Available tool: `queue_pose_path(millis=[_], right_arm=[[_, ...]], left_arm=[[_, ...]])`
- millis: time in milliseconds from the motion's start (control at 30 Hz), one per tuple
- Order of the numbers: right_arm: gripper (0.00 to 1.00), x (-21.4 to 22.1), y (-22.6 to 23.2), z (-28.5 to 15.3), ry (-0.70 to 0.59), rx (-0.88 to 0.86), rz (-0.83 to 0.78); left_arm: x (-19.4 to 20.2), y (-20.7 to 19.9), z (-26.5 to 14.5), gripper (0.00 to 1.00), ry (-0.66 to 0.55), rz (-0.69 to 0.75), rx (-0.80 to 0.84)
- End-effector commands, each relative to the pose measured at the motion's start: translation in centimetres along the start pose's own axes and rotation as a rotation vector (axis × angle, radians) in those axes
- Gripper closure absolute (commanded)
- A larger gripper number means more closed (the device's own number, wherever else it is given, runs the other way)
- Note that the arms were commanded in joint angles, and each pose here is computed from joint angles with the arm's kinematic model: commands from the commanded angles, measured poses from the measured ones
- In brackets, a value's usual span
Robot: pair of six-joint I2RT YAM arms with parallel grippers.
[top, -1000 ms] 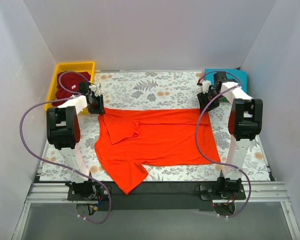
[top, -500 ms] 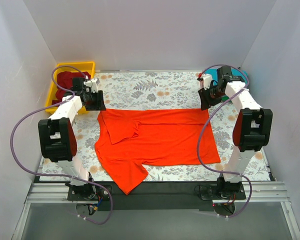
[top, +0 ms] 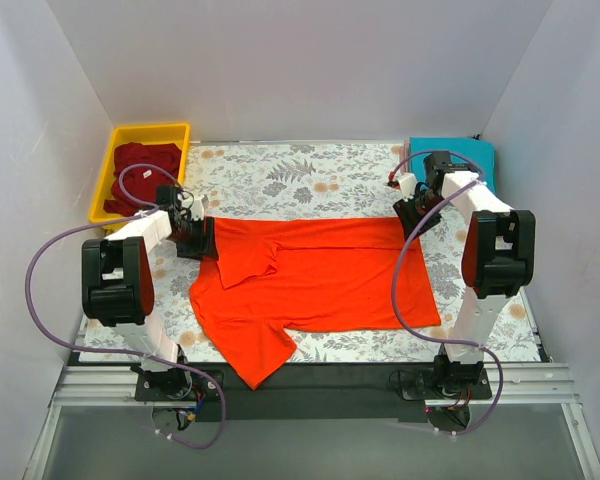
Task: Fold and stack the t-shirts
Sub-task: Fold the tshirt
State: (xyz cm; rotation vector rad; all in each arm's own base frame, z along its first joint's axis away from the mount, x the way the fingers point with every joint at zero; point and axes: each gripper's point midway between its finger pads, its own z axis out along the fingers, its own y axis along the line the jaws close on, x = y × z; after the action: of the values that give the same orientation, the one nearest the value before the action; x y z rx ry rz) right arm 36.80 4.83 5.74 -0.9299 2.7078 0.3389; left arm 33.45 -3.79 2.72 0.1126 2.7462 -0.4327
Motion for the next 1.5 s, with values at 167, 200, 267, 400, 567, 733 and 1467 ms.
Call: queue_pose_path(millis=[167,200,267,400,567,733,1467], right_arm=[[0.53,1.5,0.3,1.0,0.049,-0.003,-0.065],[0.54,1.8,0.3,1.3,0.056,-0.003,-0.068],[0.57,2.2,0.0,1.7,0.071,0.005,-0.071],[0.67,2.5,-0.2,2.4,0.086,0.009,-0.077],[0.88,2.4,-0.6,2.6,0.087,0.024,-0.079],[0.99,2.4,-0.7,2.6,0.089,0.026,-0.079],[0.99,2.8,-1.9,0.9,0.113,0.108,-0.133]], left_arm=[[-1.3,-0.3,-1.2,0.48,-0.043,-0.052,0.029],[-1.3,-0.3,-1.3,0.48,-0.043,-0.057,0.034],[-1.3,-0.3,-1.3,0.48,-0.041,-0.076,0.042],[-2.0,-0.3,-1.8,0.49,-0.065,-0.107,0.063],[-3.0,-1.8,-3.0,0.49,-0.101,-0.132,0.17],[-3.7,-3.0,-3.6,0.49,-0.116,-0.142,0.236],[-1.6,1.5,0.1,0.44,-0.03,-0.32,0.126]])
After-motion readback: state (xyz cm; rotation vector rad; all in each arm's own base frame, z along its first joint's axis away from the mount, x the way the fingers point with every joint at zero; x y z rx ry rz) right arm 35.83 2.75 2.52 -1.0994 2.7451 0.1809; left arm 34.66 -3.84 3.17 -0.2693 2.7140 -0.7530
